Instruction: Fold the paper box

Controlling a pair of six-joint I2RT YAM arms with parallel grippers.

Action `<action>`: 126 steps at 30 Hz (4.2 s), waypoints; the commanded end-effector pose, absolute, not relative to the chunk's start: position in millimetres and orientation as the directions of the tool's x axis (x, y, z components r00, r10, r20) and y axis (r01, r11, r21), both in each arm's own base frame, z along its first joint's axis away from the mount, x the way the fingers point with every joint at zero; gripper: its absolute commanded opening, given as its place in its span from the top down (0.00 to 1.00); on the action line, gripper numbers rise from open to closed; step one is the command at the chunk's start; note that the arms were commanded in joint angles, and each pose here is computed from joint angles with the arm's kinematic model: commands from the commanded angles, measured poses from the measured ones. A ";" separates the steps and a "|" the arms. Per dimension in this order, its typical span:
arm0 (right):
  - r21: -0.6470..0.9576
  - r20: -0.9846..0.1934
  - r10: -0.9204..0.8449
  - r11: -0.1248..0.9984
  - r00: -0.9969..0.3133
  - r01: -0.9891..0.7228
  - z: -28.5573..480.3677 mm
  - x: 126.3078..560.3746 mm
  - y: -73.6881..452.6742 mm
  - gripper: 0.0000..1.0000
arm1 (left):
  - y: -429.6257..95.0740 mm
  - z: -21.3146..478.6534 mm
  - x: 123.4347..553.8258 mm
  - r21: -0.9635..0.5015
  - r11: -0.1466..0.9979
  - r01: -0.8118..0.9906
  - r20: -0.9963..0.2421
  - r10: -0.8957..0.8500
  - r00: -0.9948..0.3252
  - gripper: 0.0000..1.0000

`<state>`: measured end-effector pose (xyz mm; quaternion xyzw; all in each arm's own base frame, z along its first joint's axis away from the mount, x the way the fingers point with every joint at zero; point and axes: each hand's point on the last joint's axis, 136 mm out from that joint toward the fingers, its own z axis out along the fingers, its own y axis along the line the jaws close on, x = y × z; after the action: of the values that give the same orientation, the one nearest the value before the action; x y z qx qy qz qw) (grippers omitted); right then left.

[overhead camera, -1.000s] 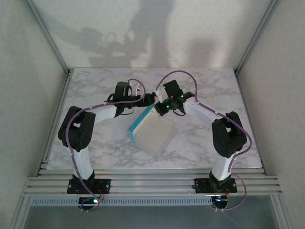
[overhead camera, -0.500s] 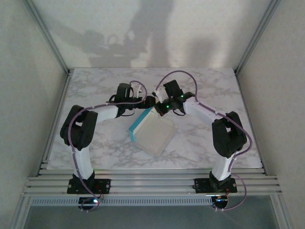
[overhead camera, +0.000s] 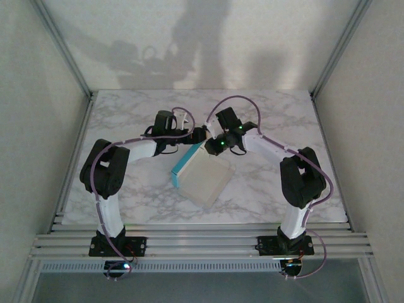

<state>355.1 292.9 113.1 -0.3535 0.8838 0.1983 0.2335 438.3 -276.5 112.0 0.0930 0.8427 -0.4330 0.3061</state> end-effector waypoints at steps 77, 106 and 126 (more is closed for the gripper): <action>0.484 -0.701 -0.101 0.661 -0.706 -0.574 88.1 399.8 324.5 0.57 | -286.9 121.5 435.1 -0.809 0.404 0.426 -0.498 -0.089 -0.862 0.01; 0.383 -0.702 -0.123 0.765 -0.702 -0.518 88.1 365.1 282.6 0.58 | -327.0 143.7 438.1 -0.814 0.310 0.491 -0.517 -0.001 -0.856 0.01; 0.426 -0.679 -0.169 0.702 -0.714 -0.571 97.7 353.8 278.8 0.54 | -288.7 169.2 460.5 -0.736 0.480 0.477 -0.573 -0.066 -0.817 0.01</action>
<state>359.5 280.8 79.7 -0.1893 0.8783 0.3067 0.3142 459.1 -288.4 140.9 0.1119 0.8269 -0.4897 0.2528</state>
